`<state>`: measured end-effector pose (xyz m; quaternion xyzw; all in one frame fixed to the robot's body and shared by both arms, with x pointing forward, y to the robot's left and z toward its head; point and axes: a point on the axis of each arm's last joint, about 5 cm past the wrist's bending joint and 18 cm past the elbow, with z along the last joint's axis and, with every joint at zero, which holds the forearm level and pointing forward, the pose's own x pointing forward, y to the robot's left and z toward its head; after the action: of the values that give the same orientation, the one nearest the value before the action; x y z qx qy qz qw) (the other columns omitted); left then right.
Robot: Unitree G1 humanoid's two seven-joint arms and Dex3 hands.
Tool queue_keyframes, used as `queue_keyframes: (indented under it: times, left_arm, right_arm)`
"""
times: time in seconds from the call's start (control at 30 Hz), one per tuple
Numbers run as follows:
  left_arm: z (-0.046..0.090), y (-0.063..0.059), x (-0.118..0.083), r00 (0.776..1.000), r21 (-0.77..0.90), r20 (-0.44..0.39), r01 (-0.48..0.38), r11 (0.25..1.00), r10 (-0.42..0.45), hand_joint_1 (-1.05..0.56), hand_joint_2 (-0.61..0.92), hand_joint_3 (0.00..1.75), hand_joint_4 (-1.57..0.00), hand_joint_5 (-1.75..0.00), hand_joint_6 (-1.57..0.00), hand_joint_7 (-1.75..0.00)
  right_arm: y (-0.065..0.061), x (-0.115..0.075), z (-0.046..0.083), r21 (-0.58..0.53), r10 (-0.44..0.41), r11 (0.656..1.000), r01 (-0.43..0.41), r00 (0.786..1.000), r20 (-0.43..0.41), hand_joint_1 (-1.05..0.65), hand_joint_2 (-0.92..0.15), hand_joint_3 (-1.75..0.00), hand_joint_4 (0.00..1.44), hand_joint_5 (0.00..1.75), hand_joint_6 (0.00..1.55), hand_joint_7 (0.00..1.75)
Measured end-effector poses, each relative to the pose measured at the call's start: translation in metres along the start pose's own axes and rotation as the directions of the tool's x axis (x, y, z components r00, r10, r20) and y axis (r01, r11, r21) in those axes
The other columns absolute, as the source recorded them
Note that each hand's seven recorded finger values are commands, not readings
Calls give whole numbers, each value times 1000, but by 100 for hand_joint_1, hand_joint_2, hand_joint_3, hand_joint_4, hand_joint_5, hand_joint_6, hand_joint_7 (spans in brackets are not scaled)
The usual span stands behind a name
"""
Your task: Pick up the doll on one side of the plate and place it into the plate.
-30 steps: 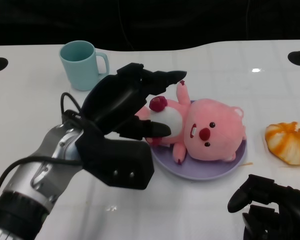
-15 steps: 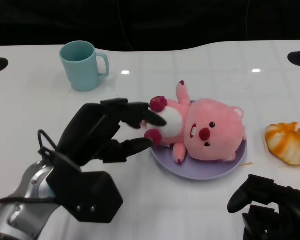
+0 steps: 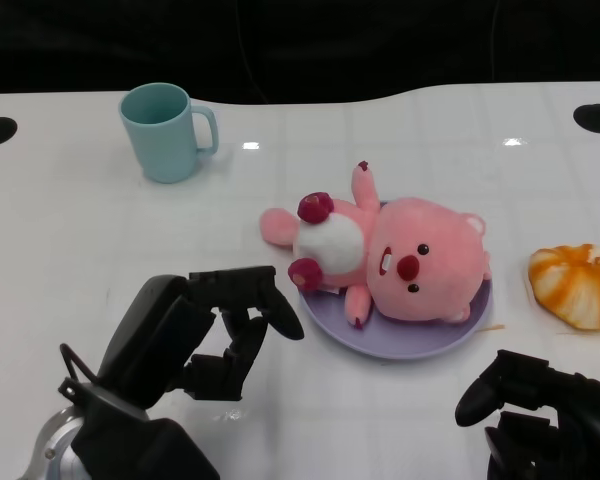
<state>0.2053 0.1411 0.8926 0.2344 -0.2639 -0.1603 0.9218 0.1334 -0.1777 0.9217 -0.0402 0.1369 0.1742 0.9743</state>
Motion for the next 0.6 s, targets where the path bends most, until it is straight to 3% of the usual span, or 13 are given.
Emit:
queue_keyframes:
  times: [0.13,0.3,0.6]
  left_arm:
    - [0,-3,-10,999,-64,-36,-34,997,32,-6,30,157,-88,-170,-85,-143]
    - [2,-5,-25,993,-134,-121,-15,991,-1,0,27,157,-93,-160,-89,-140]
    - [12,-6,-41,968,-198,-246,7,980,-56,-4,30,152,-92,-174,-86,-152]
  right_arm:
    - [0,0,0,-3,0,1000,0,1000,2,-5,-71,-105,62,175,51,146]
    - [0,1,0,0,2,1000,-2,1000,7,-3,-72,-106,61,175,51,146]
    - [-2,0,1,15,-6,1000,6,1000,10,-4,-72,-106,62,175,50,146]
